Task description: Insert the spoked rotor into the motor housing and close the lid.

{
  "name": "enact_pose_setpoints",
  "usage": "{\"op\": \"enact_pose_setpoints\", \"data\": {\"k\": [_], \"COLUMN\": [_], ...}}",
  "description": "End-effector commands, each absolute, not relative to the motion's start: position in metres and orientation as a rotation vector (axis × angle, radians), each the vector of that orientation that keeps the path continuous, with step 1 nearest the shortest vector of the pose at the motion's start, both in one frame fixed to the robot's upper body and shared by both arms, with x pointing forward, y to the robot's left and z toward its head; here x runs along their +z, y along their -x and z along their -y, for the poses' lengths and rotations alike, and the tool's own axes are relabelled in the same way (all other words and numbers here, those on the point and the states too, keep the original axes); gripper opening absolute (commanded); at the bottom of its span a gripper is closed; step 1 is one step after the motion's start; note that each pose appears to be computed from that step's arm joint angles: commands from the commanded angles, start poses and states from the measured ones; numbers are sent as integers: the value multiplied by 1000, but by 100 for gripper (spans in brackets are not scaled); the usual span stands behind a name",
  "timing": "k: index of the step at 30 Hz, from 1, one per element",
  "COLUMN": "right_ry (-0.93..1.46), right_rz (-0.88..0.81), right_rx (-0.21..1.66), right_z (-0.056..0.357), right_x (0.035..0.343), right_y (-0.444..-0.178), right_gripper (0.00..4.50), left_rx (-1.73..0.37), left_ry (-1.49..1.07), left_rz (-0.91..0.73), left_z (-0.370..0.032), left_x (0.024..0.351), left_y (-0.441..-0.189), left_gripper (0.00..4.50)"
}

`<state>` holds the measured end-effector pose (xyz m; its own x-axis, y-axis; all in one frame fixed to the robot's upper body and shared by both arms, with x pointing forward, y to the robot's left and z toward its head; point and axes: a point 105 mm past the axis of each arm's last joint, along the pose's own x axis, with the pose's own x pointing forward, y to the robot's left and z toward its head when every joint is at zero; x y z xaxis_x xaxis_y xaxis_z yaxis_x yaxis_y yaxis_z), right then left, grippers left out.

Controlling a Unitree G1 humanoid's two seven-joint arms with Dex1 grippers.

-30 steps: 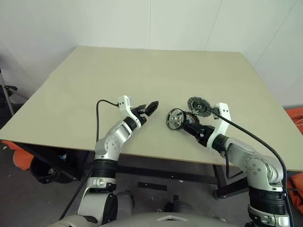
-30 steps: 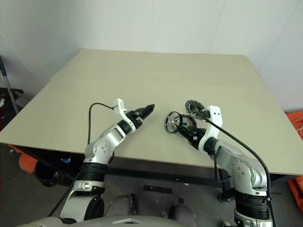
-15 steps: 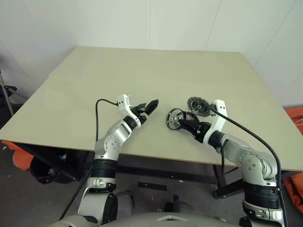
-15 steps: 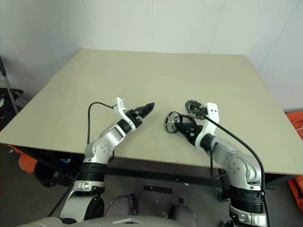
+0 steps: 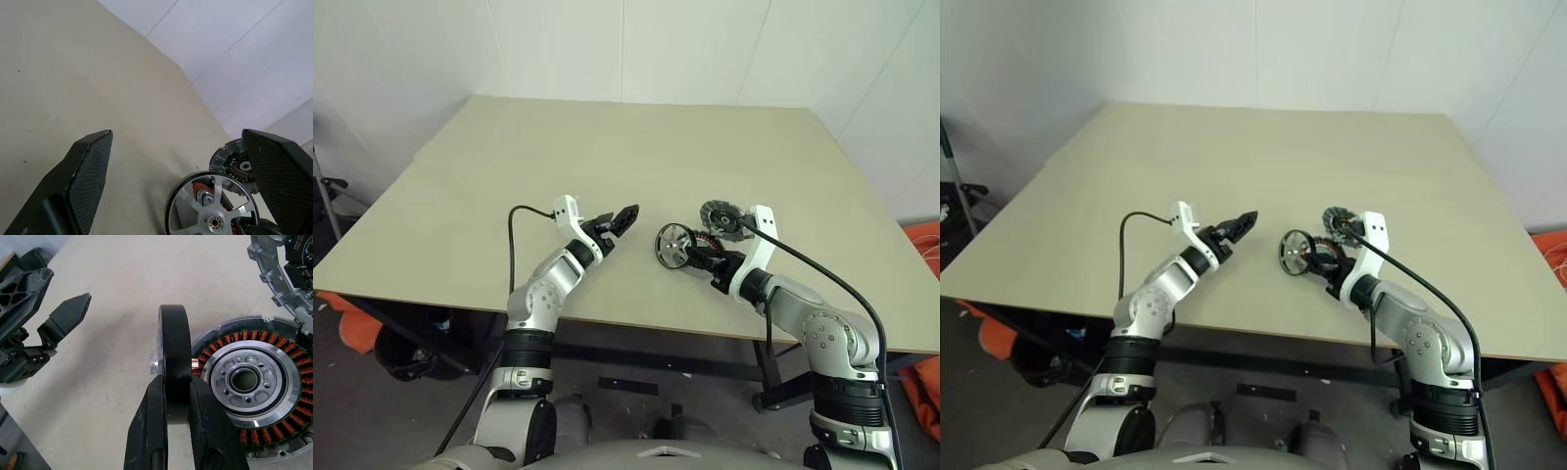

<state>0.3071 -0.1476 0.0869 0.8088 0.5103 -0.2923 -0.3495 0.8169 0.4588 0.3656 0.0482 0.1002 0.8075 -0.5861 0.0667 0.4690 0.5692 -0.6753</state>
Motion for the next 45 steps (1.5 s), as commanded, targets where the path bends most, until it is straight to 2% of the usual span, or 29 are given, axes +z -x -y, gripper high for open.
{"op": "enact_pose_setpoints", "data": {"k": [1, 8, 19, 27, 36, 45], "right_ry": [-546, -835, -997, -1024, -1080, -1188], "right_rz": [-366, -385, -396, -384, -365, -337], "right_rx": [459, 422, 248, 229, 193, 131], "right_z": [152, 154, 178, 181, 189, 196], "right_x": [102, 102, 86, 86, 83, 77], "right_y": [-309, -303, -305, -305, -302, -302], "right_gripper": [28, 28, 28, 28, 28, 28], "left_rx": [-659, -668, -683, -816, -966, -990], "left_ry": [735, 736, 476, 331, 402, 437], "left_rz": [-119, -78, 123, 77, 10, -23], "left_z": [-45, -47, -63, -56, -41, -39], "left_x": [119, 125, 142, 124, 121, 120], "left_y": [-367, -365, -354, -332, -311, -305], "left_gripper": [450, 450, 450, 450, 450, 450]}}
